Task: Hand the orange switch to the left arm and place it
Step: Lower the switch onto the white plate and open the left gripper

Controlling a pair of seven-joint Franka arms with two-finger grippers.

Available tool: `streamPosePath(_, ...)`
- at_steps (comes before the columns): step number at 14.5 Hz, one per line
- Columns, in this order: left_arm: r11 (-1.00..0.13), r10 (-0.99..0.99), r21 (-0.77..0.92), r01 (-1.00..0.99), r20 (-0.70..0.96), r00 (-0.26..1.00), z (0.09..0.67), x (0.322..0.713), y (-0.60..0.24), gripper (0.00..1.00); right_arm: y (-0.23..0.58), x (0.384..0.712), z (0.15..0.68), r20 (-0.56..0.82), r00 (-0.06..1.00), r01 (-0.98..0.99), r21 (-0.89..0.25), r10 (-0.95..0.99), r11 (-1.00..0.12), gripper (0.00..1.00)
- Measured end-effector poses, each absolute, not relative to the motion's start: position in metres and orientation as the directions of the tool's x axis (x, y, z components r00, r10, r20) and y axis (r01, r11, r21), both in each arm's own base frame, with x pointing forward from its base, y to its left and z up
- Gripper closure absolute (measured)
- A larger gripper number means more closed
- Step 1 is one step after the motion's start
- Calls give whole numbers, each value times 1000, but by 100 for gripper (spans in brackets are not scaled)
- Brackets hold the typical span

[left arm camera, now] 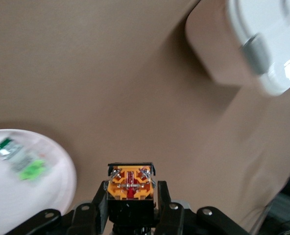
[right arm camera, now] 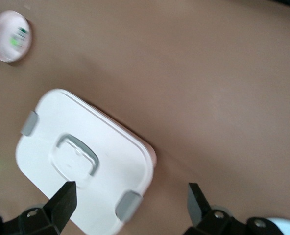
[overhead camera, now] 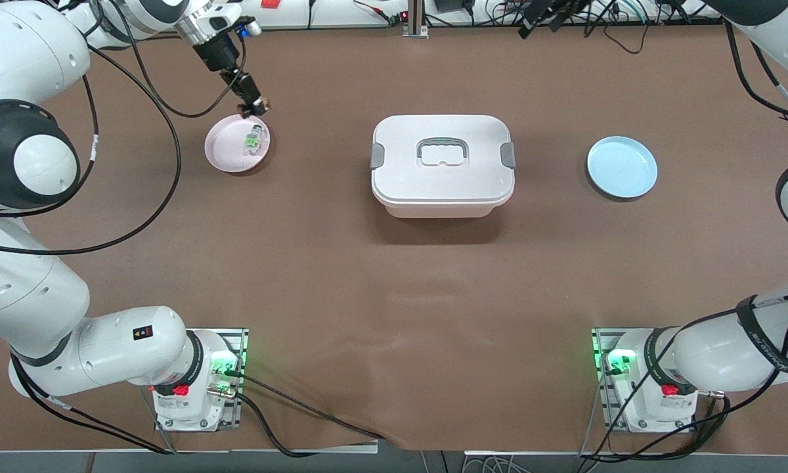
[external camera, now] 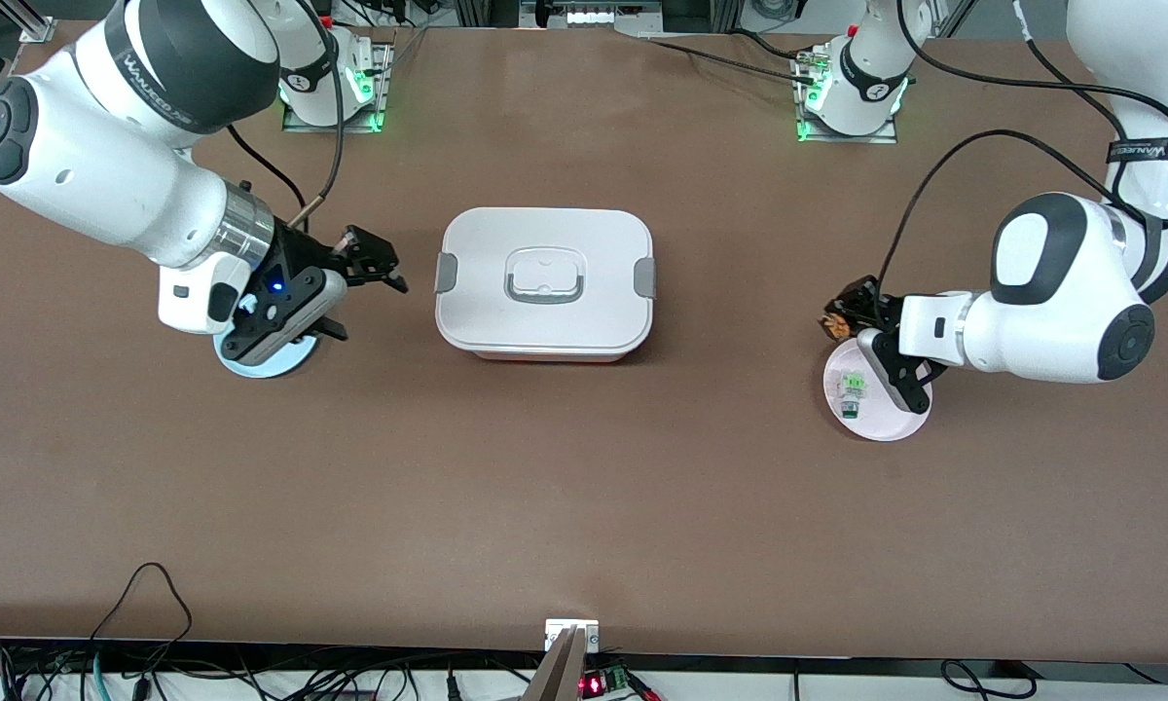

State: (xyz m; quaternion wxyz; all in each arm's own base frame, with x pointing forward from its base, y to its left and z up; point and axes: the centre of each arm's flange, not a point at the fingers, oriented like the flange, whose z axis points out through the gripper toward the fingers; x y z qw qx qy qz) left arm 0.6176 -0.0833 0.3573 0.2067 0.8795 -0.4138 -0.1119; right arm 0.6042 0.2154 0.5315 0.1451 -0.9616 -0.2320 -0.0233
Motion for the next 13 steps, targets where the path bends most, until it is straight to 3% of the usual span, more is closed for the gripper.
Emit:
streamPosePath(4, -351, -930, 308, -884, -5, 367, 327, 636, -53, 57, 158, 602, 533, -32, 954, 294, -108, 299, -950, 0)
streamPosePath(8, -69, -996, 209, -976, 37, 79, 276, 652, -18, 57, 95, 601, 543, -86, 994, 72, -17, 73, -997, 0)
streamPosePath(13, 64, -996, 120, -991, 64, -57, 218, 640, 13, 57, 52, 588, 558, -87, 996, -12, 9, -13, -1000, 0)
